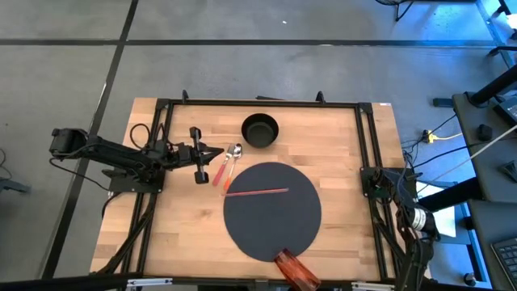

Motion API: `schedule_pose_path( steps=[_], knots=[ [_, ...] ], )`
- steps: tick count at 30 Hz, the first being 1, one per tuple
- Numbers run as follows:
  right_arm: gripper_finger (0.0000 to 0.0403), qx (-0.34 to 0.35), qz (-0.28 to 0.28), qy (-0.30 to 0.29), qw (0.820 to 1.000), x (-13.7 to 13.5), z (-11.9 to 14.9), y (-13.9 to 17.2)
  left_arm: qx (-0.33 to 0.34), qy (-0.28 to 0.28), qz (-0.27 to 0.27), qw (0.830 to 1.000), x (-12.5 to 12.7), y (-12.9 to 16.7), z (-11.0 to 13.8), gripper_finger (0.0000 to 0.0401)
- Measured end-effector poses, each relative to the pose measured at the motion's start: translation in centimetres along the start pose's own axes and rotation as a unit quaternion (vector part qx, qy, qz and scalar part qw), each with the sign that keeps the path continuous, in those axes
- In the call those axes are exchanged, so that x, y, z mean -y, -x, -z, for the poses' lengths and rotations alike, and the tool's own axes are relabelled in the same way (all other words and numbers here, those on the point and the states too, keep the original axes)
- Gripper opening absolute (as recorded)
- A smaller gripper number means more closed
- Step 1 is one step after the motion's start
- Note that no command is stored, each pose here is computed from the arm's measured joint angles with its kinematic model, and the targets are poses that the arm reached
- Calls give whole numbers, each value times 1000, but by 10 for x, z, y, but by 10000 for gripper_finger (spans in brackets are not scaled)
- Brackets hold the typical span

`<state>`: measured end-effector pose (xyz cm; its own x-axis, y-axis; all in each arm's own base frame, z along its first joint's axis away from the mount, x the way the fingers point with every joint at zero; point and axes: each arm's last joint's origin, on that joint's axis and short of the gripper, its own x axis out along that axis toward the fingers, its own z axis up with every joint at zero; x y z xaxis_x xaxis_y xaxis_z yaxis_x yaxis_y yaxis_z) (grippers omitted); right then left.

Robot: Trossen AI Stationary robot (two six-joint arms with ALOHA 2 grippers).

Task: Pick & Place Utensil
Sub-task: Adjust the brown glass on the gray mat

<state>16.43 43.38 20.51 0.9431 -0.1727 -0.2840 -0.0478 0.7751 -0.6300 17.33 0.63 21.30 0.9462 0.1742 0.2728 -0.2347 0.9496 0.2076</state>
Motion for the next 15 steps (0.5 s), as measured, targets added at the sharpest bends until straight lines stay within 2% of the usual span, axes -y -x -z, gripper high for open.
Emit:
schedule_pose_path(
  steps=[2, 5, 7, 10, 15],
  knots=[
    [220, -65, -36, -42, 996, 19, -7, -2, -4, -1, 1, 1000, 0, 0, 1, 3],
    [220, -192, -65, -94, 975, 48, -11, -23, -5, -1, 0, 1000, 0, 0, 1, 3],
    [220, -237, -82, -107, 962, 56, -12, -39, -7, -2, -6, 1000, 0, 0, 1, 3],
    [220, -260, -89, -106, 956, 62, -12, -51, -10, -2, -18, 1000, -1, 0, 1, 3],
    [220, -255, -96, -121, 954, 64, -20, -33, -18, -3, -22, 1000, -1, 0, 3, 3]
  ],
)
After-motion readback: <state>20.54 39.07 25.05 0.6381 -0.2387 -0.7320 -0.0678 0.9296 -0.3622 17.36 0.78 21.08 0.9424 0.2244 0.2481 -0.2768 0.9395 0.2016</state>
